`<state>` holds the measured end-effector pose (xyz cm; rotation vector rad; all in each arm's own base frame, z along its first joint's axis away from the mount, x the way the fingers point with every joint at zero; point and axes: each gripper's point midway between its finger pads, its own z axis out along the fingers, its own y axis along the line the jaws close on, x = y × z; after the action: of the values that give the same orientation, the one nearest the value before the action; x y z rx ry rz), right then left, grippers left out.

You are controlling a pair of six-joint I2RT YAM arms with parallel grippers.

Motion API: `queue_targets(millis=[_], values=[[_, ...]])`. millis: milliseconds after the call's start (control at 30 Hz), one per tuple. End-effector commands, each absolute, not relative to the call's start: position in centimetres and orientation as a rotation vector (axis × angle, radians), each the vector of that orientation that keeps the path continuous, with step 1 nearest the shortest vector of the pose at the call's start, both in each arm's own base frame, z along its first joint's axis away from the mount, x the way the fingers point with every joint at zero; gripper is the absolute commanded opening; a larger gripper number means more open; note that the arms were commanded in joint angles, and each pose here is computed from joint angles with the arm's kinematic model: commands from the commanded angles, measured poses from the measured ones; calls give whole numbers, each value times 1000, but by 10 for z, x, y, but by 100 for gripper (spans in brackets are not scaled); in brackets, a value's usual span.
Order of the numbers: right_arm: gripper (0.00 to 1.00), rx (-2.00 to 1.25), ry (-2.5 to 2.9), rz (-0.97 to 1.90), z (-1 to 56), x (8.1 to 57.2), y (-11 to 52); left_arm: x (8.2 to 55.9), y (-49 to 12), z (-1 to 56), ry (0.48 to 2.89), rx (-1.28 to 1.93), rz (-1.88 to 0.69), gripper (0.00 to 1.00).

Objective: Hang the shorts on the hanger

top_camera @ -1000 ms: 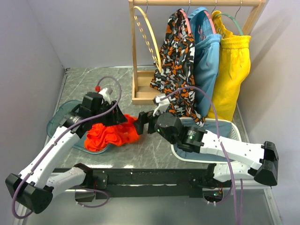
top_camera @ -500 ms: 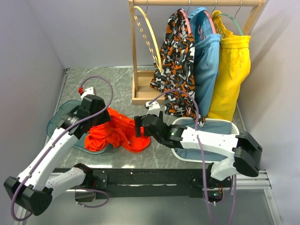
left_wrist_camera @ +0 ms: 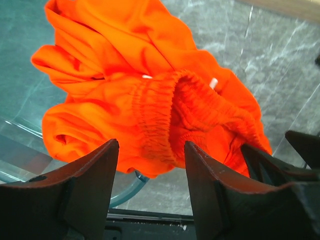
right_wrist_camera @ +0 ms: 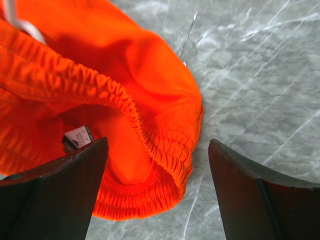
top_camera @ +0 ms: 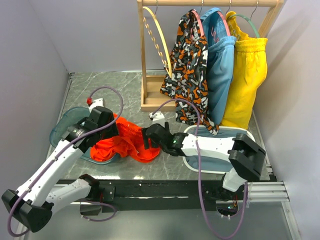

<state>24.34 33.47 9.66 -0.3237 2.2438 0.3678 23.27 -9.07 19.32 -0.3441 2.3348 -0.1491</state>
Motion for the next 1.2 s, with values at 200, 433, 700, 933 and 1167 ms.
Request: queue_targets(millis=[200,433,700,933,1167], values=[[80,-338,2256,357,82,252,348,238,-107,166,2369,-365,-89,58],[49,-317,2264,320,78,264,348,238,-95,147,2357,-456,3,17],[0,-228,2113,400,175,271,337,248,-77,259,2100,-510,-70,1],[0,-61,1803,675,354,258,307,240,-69,436,1743,-417,-319,1],[0,36,1604,709,469,245,254,230,-94,530,1562,-226,-523,1]])
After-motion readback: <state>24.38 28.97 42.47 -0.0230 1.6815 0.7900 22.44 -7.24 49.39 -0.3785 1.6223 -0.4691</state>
